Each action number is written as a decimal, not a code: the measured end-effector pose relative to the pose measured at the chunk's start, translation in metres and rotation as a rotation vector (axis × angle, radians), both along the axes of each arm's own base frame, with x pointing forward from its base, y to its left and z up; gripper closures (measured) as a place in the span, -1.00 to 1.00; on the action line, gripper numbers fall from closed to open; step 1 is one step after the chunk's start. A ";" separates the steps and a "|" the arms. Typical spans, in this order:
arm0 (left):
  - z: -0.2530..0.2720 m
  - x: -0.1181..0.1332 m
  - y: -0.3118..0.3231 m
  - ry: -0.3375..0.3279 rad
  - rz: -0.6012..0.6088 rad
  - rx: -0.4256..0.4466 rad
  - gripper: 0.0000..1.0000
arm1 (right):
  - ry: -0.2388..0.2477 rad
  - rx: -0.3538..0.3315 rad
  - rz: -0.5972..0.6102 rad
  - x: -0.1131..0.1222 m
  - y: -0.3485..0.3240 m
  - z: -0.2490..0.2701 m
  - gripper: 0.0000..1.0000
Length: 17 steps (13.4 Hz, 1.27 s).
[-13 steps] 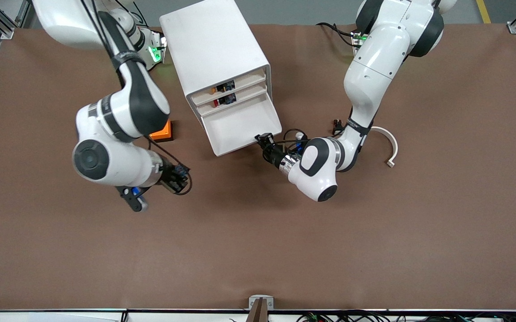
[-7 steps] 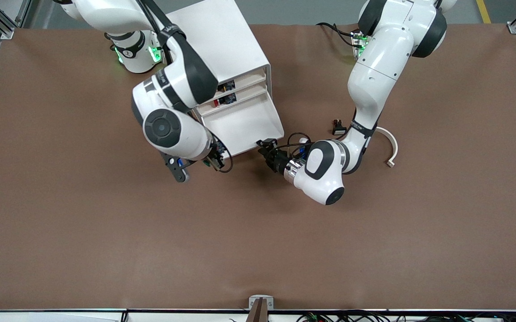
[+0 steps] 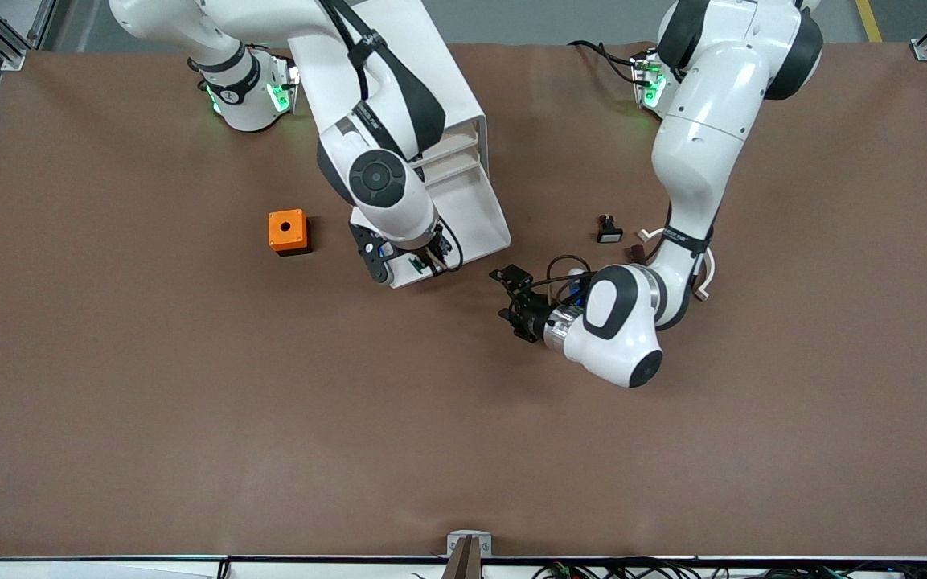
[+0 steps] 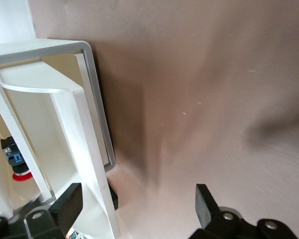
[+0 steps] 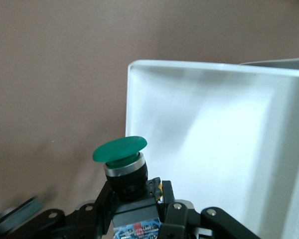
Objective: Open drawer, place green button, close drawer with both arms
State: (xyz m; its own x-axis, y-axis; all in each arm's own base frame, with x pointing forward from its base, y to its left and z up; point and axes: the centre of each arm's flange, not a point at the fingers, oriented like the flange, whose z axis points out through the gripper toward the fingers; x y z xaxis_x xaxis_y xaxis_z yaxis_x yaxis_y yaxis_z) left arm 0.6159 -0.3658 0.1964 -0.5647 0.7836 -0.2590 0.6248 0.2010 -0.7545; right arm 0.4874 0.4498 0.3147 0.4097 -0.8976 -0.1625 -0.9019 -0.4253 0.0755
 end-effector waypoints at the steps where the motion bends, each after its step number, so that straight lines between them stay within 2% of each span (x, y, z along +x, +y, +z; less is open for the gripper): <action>1: 0.012 0.008 0.011 -0.038 -0.016 0.028 -1.00 | -0.014 0.000 -0.006 -0.006 0.000 -0.012 0.15; 5: 0.056 0.022 0.042 -0.205 -0.156 0.210 -1.00 | -0.028 0.000 -0.019 -0.016 0.003 -0.024 0.15; 8: 0.071 0.027 0.056 -0.347 -0.344 0.251 -1.00 | -0.028 -0.004 -0.029 -0.014 0.000 -0.025 0.07; 9: 0.075 0.031 0.065 -0.382 -0.388 0.249 -1.00 | -0.030 -0.006 -0.030 -0.013 -0.001 -0.025 -0.08; 11: 0.080 0.042 0.087 -0.454 -0.485 0.203 -1.00 | -0.043 -0.011 -0.034 -0.007 -0.004 -0.022 -0.53; 13: 0.085 0.050 0.105 -0.542 -0.629 0.118 -1.00 | -0.066 -0.010 -0.064 0.018 -0.019 0.001 -0.95; 15: 0.095 0.056 0.117 -0.641 -0.793 0.019 -1.00 | -0.072 -0.011 -0.053 0.061 -0.059 0.042 -1.00; 17: 0.103 0.057 0.119 -0.718 -0.948 -0.054 -1.00 | -0.094 0.010 0.013 0.100 -0.110 0.082 -1.00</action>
